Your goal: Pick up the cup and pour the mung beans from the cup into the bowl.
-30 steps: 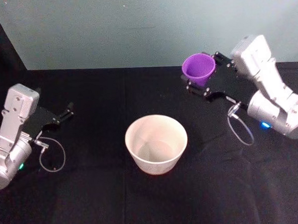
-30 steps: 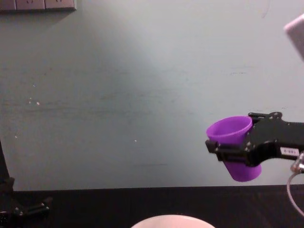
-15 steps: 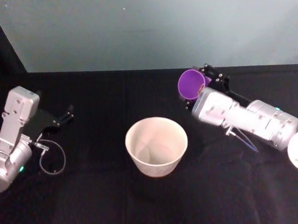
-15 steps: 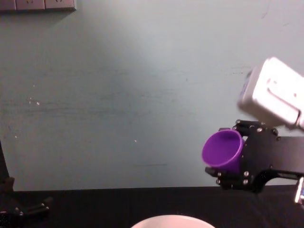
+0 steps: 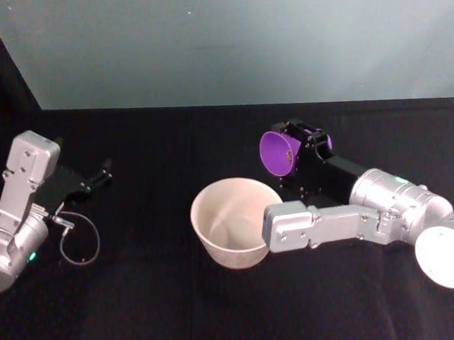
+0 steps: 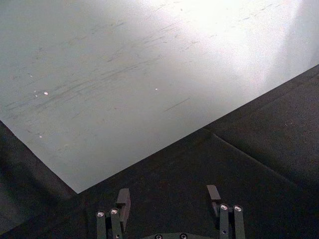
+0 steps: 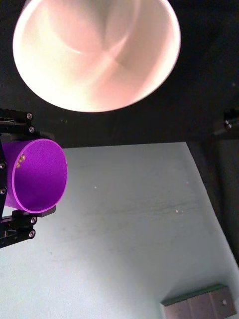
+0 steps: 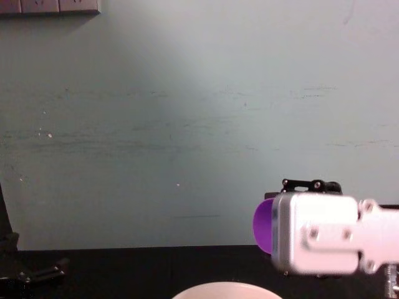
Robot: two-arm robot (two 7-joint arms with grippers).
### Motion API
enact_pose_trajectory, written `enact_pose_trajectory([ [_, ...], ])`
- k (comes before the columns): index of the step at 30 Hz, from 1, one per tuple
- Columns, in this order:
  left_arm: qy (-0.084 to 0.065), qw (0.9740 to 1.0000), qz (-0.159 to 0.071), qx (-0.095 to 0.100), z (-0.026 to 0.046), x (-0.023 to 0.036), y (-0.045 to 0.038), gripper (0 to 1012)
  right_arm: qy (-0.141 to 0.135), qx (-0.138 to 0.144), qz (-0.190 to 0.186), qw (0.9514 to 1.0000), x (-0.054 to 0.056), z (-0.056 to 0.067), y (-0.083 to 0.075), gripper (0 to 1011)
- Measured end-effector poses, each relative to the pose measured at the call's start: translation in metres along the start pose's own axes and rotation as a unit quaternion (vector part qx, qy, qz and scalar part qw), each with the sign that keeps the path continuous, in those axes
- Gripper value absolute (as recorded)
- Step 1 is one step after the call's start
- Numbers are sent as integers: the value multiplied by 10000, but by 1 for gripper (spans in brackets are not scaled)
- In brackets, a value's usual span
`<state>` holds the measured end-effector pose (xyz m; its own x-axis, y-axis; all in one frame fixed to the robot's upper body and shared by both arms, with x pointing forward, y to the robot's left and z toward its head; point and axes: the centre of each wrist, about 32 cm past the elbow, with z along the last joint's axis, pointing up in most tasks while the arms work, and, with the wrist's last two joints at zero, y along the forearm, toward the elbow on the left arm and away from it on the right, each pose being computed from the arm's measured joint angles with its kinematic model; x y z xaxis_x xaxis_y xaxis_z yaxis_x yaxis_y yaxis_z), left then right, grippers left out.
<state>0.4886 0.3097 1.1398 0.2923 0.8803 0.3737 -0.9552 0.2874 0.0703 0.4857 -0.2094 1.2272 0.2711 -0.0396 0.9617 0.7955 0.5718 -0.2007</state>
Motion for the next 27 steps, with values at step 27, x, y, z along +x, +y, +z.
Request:
enact_pose_trajectory([
  [27,0,10000,0,0,0,0,0,1000,-1847,-89,5,9828,-147,156,85,749],
])
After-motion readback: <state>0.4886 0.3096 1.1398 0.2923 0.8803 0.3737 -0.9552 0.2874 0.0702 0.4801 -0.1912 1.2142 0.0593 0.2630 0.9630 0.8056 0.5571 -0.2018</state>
